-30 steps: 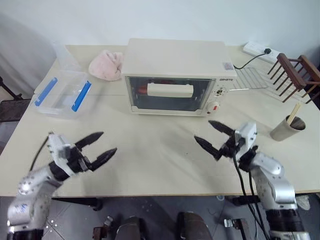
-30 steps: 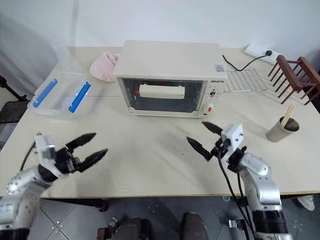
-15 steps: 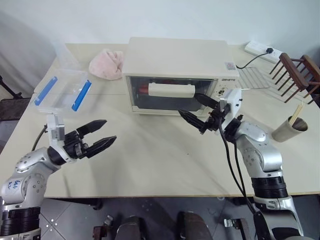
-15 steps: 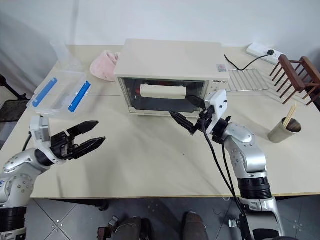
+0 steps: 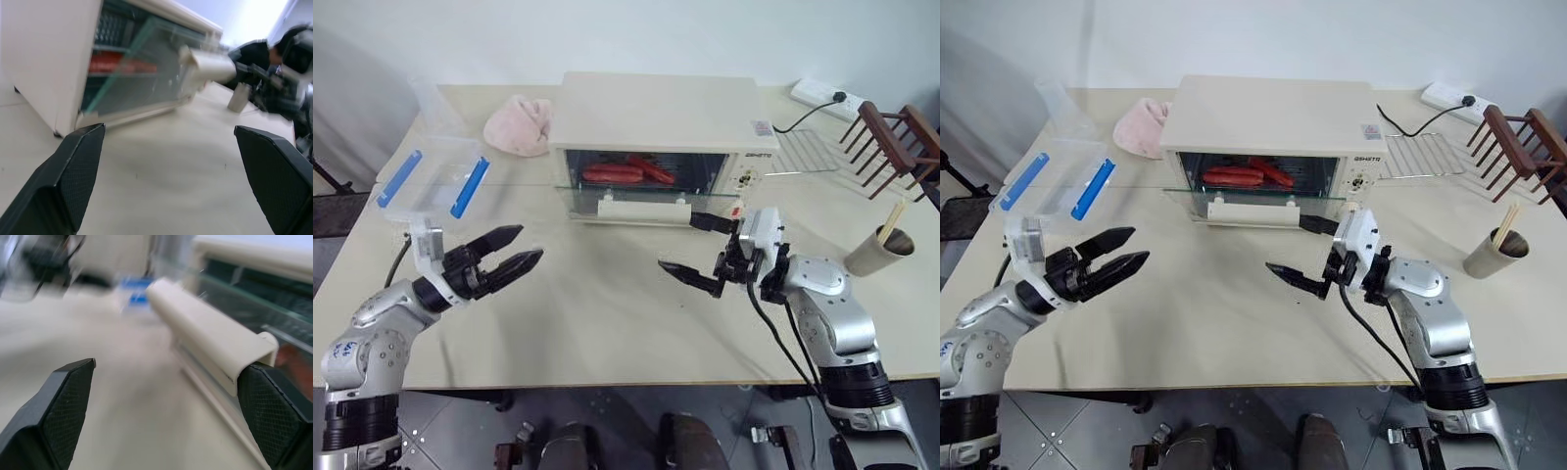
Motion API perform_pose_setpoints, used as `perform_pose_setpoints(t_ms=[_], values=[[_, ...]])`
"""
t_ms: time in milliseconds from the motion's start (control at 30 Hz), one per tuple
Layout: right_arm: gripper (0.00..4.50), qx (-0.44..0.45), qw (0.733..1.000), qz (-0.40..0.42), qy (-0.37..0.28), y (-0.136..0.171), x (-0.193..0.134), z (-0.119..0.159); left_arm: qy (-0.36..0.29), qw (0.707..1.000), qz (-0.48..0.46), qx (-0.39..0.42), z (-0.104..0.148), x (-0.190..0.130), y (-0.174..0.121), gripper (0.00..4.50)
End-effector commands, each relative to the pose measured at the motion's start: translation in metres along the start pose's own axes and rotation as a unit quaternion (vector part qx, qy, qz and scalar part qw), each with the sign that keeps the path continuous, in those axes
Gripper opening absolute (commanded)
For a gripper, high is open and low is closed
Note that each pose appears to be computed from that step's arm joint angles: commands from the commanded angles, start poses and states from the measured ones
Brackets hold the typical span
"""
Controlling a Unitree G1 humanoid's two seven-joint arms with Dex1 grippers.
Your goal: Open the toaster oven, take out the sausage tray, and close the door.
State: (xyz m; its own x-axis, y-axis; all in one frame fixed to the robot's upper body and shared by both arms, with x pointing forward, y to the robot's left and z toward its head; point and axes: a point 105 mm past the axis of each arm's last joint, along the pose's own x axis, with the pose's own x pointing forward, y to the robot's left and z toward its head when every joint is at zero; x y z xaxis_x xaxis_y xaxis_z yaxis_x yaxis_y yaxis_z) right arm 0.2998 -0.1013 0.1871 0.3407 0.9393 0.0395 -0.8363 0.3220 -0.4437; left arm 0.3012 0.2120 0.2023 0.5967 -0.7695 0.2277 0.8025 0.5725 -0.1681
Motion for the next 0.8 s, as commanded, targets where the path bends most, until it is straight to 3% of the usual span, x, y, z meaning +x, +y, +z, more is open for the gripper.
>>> perform_pose_setpoints(t_ms=[33,167,367,667,800], values=[[4.5,-0.055,0.998,0.027,-0.024,0.009,0.005,0.012,-0.061,0.998,-0.001,0.007,0.029,0.014,0.007,3.24],[4.5,-0.065,0.997,0.019,-0.025,0.006,0.004,0.01,-0.078,0.997,0.007,0.02,0.039,0.034,0.02,1.96],[4.5,-0.071,0.997,0.02,-0.022,0.008,0.006,0.006,-0.049,0.998,-0.026,0.028,0.027,0.064,0.023,0.09],[4.5,-0.075,0.997,0.0,-0.009,0.007,-0.002,0.0,-0.001,0.995,-0.09,0.035,0.003,0.088,0.014,0.02],[4.5,-0.055,0.996,-0.061,0.027,0.003,-0.031,-0.015,0.026,0.992,-0.122,0.028,-0.006,0.087,0.006,0.02]])
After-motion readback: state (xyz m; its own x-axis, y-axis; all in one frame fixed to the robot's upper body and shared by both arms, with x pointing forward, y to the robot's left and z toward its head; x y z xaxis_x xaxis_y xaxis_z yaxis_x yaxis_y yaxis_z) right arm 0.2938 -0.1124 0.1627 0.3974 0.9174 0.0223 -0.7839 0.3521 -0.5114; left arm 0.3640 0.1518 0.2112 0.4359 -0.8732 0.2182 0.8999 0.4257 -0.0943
